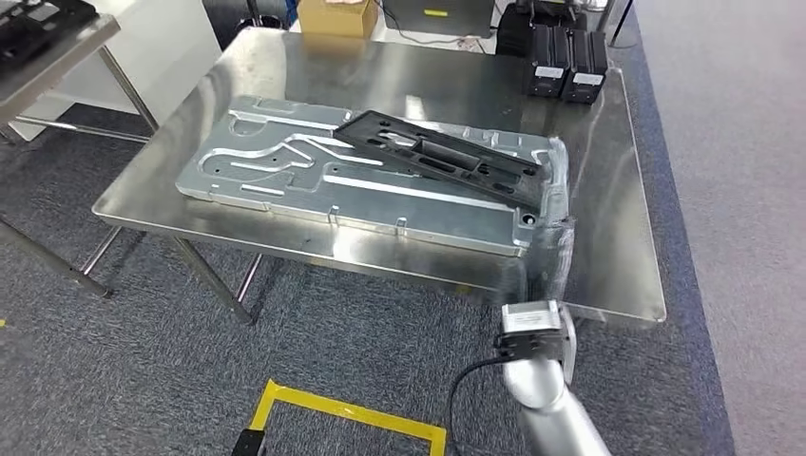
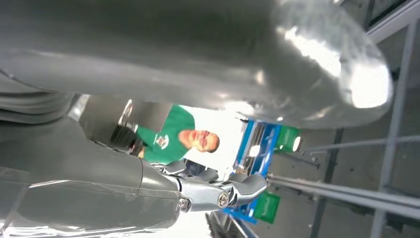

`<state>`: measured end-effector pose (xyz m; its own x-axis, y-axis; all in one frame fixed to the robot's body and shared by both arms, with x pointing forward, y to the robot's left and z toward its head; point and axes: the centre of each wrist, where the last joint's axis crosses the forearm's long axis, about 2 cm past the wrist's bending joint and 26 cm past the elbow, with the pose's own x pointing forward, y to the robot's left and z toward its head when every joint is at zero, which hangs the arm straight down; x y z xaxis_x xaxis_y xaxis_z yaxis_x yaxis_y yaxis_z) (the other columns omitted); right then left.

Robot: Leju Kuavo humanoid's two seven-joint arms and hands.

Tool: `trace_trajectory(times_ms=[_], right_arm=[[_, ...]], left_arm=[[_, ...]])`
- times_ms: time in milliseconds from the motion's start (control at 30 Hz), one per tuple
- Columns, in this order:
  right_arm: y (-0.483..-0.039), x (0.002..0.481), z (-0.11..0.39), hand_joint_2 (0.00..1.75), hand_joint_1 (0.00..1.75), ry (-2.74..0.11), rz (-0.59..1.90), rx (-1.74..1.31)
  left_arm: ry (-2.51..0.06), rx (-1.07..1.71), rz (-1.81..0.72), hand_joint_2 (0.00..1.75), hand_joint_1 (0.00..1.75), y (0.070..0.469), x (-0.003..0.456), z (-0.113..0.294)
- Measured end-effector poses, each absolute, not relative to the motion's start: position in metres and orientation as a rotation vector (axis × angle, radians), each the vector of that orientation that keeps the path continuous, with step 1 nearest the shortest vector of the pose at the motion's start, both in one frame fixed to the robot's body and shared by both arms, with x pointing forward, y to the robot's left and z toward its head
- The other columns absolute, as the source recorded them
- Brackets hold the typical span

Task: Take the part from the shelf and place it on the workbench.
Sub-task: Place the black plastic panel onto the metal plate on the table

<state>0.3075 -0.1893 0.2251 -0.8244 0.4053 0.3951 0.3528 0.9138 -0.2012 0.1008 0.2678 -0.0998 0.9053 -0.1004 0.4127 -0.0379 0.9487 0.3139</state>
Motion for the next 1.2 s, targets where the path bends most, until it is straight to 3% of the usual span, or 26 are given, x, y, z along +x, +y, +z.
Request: trace_trajectory(times_ms=[500,1200], right_arm=[[-0.16,0.286,0.198,0.0,0.0,-2.512,0.117,-0.418],[-0.163,0.287,0.183,0.0,0.0,-2.41,0.097,-0.383]], left_arm=[[-0.388,0.322,-0.045,0.0,0.0,0.267,0.078,-0.104],[-0.381,0.327,-0.085,0.0,0.0,0.269,0.088,-0.103]])
